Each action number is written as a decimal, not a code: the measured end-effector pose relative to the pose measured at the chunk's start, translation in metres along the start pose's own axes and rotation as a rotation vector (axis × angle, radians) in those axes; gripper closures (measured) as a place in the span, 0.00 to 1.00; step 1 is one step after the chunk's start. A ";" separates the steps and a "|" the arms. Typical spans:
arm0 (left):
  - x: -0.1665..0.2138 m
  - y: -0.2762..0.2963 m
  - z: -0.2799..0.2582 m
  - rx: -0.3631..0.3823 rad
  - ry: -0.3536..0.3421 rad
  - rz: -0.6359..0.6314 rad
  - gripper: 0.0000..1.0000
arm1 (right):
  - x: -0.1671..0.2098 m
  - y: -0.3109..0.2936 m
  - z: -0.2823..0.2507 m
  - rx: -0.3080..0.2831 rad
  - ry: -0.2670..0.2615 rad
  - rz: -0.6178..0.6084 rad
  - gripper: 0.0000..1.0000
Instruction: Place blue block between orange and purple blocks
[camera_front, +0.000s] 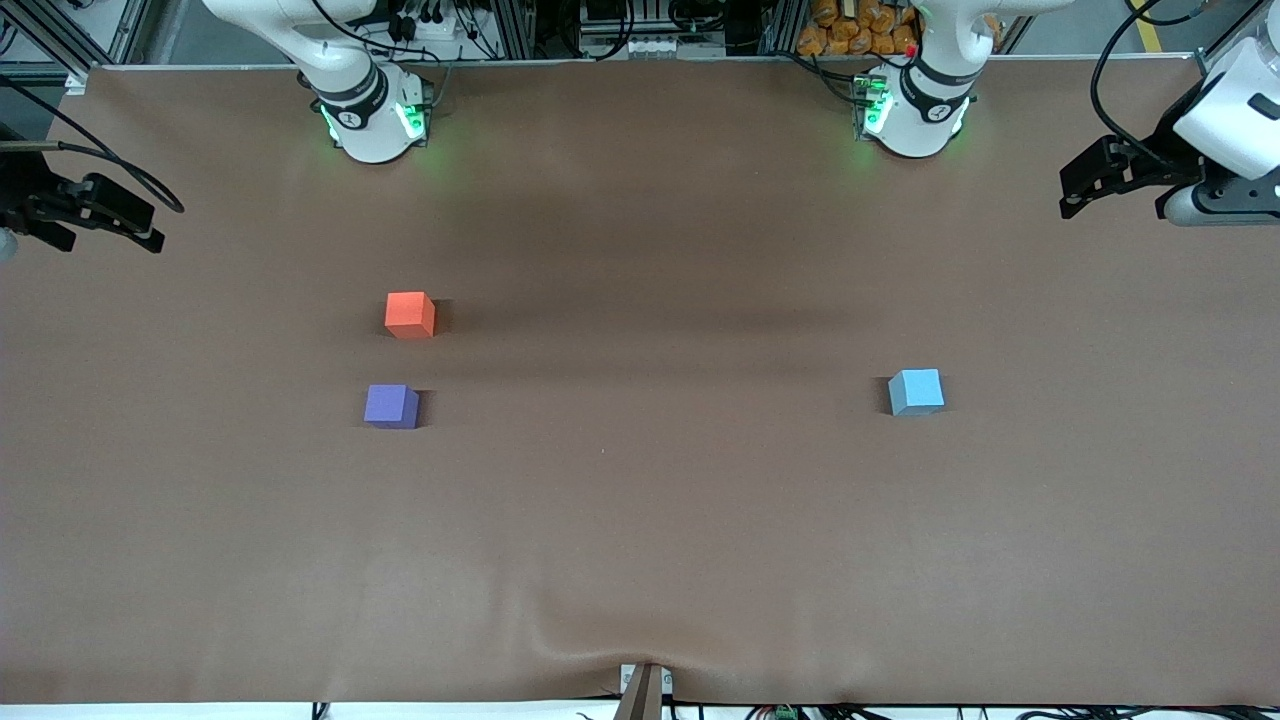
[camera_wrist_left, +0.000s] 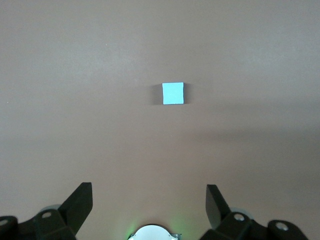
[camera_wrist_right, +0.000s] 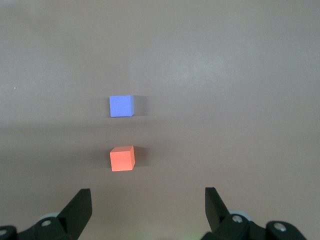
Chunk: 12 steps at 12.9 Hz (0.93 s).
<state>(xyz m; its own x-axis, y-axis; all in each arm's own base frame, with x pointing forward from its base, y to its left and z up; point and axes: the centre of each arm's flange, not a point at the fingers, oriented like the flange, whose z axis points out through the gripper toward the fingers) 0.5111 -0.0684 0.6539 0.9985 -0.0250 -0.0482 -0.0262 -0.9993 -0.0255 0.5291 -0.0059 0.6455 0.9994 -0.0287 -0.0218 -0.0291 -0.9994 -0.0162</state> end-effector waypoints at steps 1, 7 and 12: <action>0.000 0.000 0.001 0.000 -0.002 0.005 0.00 | 0.000 0.000 0.000 0.000 0.000 -0.003 0.00; 0.002 -0.001 0.008 0.002 -0.020 0.044 0.00 | 0.000 -0.001 0.001 0.000 -0.001 -0.006 0.00; 0.003 -0.002 0.012 0.002 -0.029 0.042 0.00 | 0.003 -0.001 0.004 0.000 -0.008 -0.007 0.00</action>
<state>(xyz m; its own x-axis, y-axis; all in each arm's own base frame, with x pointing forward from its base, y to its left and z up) 0.5135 -0.0666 0.6418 0.9947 -0.0666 -0.0782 -0.0687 -0.9973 -0.0252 0.5318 -0.0053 0.6411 0.9993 -0.0220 -0.0299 -0.0225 -0.9996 -0.0159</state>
